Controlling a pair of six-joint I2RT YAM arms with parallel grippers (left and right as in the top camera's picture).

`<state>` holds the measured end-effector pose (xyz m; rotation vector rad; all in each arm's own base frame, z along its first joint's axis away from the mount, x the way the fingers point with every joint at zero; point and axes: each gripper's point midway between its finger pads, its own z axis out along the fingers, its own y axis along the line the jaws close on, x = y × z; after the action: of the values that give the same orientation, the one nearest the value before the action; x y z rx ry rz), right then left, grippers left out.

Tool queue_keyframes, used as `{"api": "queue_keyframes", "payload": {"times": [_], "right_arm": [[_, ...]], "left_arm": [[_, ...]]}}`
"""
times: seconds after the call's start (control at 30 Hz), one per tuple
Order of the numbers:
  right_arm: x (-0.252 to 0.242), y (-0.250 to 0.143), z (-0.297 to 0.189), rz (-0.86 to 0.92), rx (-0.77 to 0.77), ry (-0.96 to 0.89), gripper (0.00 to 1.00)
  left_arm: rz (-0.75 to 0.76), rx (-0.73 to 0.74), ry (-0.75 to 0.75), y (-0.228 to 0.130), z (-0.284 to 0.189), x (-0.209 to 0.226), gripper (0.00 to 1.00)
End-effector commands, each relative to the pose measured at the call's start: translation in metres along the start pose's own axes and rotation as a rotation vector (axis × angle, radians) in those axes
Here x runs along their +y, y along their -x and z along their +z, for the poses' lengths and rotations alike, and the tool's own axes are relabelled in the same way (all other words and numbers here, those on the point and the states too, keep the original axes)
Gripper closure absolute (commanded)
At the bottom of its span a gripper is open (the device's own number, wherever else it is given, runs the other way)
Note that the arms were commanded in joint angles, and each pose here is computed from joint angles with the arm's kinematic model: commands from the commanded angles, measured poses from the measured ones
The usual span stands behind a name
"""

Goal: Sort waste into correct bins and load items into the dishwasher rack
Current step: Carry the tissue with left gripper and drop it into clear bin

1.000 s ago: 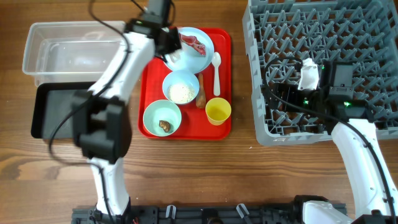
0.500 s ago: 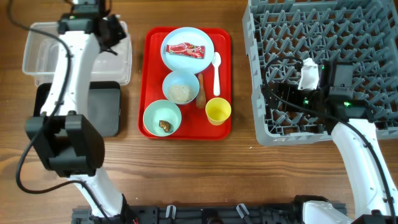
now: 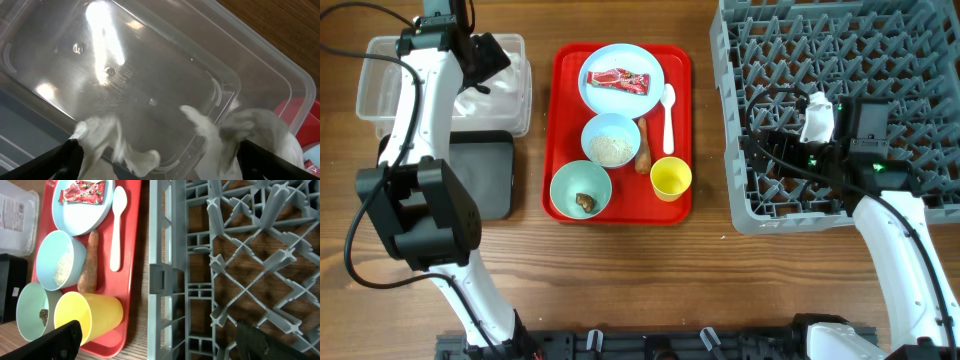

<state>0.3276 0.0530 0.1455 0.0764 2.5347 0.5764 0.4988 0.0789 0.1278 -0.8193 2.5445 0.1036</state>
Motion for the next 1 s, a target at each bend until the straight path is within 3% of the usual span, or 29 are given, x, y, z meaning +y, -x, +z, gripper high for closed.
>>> {"api": "queue_keyframes", "payload": {"times": [0.0,0.2,0.23,0.27,0.3,0.33,0.43,0.47,0.53,0.57,0.63,0.67,0.7,0.73,0.83,0.97], "right_arm": [[0.006,0.008,-0.002,0.002,-0.016,0.025,0.0],[0.006,0.008,-0.002,0.002,-0.016,0.025,0.0],[0.006,0.008,-0.002,0.002,-0.016,0.025,0.0],[0.006,0.008,-0.002,0.002,-0.016,0.025,0.0],[0.006,0.008,-0.002,0.002,-0.015,0.025,0.0],[0.006,0.008,-0.002,0.002,-0.016,0.025,0.0],[0.006,0.008,-0.002,0.002,-0.016,0.025,0.0],[0.006,0.008,-0.002,0.002,-0.015,0.025,0.0],[0.006,0.008,-0.002,0.002,-0.016,0.025,0.0],[0.006,0.008,-0.002,0.002,-0.016,0.025,0.0],[0.006,0.008,-0.002,0.001,-0.016,0.025,0.0],[0.006,0.008,-0.002,0.001,-0.016,0.025,0.0],[0.006,0.008,-0.002,0.001,-0.016,0.025,0.0],[0.006,0.008,-0.002,0.001,-0.016,0.025,0.0],[0.006,0.008,-0.002,0.001,-0.017,0.025,0.0],[0.006,0.009,-0.002,-0.002,-0.018,0.025,0.0]], "left_arm": [[0.024,0.0,-0.029,0.0,-0.004,-0.008,0.0],[0.01,-0.002,-0.032,0.002,-0.004,-0.006,0.01],[0.008,-0.003,-0.031,0.002,-0.004,-0.005,0.12],[0.006,-0.003,-0.03,0.003,-0.003,-0.004,0.32],[0.004,-0.002,-0.028,0.003,-0.003,-0.003,0.74],[0.001,0.0,-0.025,0.003,-0.003,-0.001,0.96],[-0.009,0.007,-0.014,0.004,-0.002,0.007,0.96],[-0.014,0.011,-0.009,0.004,-0.002,0.01,0.86],[-0.024,0.012,0.008,0.006,-0.001,0.018,0.11],[-0.03,0.011,0.018,0.007,0.0,0.023,0.0],[-0.042,0.017,0.034,0.008,0.001,0.031,0.03],[-0.049,0.023,0.036,0.008,0.001,0.035,0.26],[-0.046,0.032,0.021,0.008,0.001,0.035,0.39],[-0.025,0.059,-0.042,0.005,0.001,0.028,0.43],[0.069,0.143,-0.286,-0.006,-0.006,-0.002,0.4],[0.049,0.17,-0.395,-0.007,-0.013,-0.013,0.31]]}}
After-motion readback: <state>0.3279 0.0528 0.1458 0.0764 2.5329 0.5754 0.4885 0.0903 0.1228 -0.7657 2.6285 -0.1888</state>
